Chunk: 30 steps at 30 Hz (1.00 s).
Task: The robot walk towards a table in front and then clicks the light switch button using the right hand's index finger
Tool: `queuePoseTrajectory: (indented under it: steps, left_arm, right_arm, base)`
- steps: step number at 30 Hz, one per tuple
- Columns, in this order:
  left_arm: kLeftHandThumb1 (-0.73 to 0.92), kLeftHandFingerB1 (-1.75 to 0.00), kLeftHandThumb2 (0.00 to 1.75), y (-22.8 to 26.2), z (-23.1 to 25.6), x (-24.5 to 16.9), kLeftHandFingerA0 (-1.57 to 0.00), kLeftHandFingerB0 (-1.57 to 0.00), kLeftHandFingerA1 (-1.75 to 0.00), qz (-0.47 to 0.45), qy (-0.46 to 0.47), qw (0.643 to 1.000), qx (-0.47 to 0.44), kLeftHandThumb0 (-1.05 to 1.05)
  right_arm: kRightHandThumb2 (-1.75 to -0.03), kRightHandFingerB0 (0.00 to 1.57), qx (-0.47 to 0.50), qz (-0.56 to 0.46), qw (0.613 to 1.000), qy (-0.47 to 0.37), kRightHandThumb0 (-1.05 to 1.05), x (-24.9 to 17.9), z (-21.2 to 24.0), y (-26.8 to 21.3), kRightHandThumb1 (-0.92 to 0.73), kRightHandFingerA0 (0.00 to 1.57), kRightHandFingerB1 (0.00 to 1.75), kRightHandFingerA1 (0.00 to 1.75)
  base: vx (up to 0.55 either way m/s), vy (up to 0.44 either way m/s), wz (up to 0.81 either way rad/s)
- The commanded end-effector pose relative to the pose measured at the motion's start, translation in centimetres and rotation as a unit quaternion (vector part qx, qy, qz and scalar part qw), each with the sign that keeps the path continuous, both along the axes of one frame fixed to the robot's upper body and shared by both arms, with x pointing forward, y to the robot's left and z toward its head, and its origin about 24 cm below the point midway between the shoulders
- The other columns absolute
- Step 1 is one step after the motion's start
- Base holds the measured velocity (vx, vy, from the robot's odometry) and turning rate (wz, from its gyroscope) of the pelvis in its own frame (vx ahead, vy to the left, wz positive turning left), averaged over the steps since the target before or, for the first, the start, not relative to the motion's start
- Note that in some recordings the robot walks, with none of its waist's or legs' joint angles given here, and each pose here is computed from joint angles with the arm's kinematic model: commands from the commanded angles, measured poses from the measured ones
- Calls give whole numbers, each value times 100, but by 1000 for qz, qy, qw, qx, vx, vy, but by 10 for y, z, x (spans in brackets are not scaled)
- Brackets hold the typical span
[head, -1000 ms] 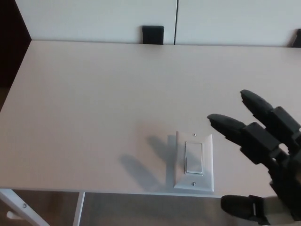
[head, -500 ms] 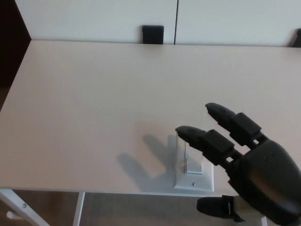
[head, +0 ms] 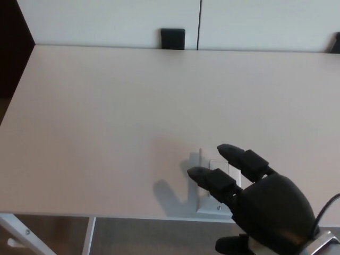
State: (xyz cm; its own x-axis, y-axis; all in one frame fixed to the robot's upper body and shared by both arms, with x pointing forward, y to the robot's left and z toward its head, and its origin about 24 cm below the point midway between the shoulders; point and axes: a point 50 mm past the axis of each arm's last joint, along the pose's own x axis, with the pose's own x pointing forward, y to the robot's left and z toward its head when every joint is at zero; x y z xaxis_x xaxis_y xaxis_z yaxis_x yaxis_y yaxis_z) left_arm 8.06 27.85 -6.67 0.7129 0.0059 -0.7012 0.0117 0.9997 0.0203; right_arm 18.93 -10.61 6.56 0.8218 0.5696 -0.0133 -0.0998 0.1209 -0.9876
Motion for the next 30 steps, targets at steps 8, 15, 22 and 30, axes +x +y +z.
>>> queuePoseTrajectory:
  steps: [8, 15, 22, 30]
  left_arm:
    - [71, -39, 61, 3, 5, 2, -55, -33, -46, -36, 1, 999, 26, -38]
    - [72, -39, 61, 3, 5, 4, -55, -33, -46, -40, -2, 999, 29, -37]
    - [71, -39, 60, 4, 5, 3, -56, -34, -46, -38, 0, 999, 27, -37]
    - [71, -39, 61, 2, 7, 3, -53, -33, -46, -45, -3, 999, 28, -38]
  right_arm:
    - [-87, 10, -191, -97, 975, -58, -76, 6, -33, -17, -45, 5, 34, 15]
    - [-87, 11, -188, -112, 973, -73, -77, 4, -30, -18, -46, 2, 33, 10]
    - [-87, 12, -170, -112, 974, -96, -74, 1, -19, -16, -45, 0, 34, 13]
    - [-87, 9, -161, -108, 976, -99, -75, -5, -15, -14, -45, 4, 34, 17]
  base:
    - [0, 0, 0]
    - [0, 0, 0]
    - [0, 0, 0]
    - [0, 0, 0]
